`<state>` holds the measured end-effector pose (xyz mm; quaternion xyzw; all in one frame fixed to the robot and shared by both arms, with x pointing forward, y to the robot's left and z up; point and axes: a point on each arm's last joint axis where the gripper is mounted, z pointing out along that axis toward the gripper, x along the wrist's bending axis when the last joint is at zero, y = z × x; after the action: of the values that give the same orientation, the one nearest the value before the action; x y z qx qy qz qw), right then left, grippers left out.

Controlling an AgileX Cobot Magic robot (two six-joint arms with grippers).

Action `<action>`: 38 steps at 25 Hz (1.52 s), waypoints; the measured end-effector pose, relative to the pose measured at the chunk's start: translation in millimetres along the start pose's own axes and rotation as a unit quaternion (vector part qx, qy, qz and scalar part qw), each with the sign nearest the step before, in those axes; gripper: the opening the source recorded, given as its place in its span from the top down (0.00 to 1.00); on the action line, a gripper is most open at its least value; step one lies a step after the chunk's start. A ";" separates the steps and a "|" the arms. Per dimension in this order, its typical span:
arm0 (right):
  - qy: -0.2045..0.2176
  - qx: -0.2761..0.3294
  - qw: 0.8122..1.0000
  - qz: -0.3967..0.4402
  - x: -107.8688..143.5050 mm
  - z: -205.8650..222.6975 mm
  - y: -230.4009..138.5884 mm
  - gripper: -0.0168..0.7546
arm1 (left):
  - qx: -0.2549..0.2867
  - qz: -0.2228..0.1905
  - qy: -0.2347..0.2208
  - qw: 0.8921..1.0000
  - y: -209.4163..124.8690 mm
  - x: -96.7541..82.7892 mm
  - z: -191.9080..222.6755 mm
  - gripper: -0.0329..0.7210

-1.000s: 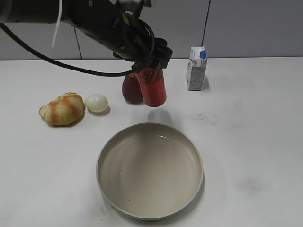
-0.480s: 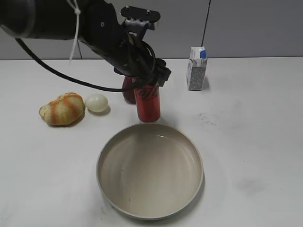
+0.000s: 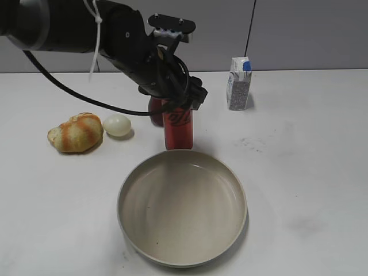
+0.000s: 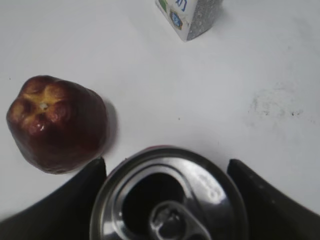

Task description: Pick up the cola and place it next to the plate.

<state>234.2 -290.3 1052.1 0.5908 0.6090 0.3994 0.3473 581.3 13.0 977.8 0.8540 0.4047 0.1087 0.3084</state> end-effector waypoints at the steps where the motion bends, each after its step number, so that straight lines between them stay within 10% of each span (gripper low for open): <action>1: 0.000 0.000 1.000 0.000 0.0 0.0 0.0 0.29 | 0.004 -0.001 -0.001 1.000 -0.6 -0.1 0.0 0.19; 12: 0.000 0.000 1.000 0.000 0.0 0.0 0.0 0.29 | 0.001 0.002 -0.006 1.000 16.2 -2.7 -20.3 0.06; 24: 0.000 0.000 1.000 0.000 0.0 0.0 0.0 0.29 | -0.027 0.040 0.019 0.999 70.0 0.2 -139.1 0.08; 34: 0.000 0.000 1.000 0.000 0.0 0.0 0.0 0.29 | 0.065 -0.082 0.091 0.990 37.6 102.8 -203.1 0.17; 38: 0.000 0.000 1.000 0.000 0.0 0.0 0.0 0.29 | 0.059 -0.113 0.107 0.986 22.0 116.7 -226.5 0.18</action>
<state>234.2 -290.3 1052.1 0.5908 0.6090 0.3994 0.3473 572.1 190.3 1162.0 0.8029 0.5351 0.1399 0.2225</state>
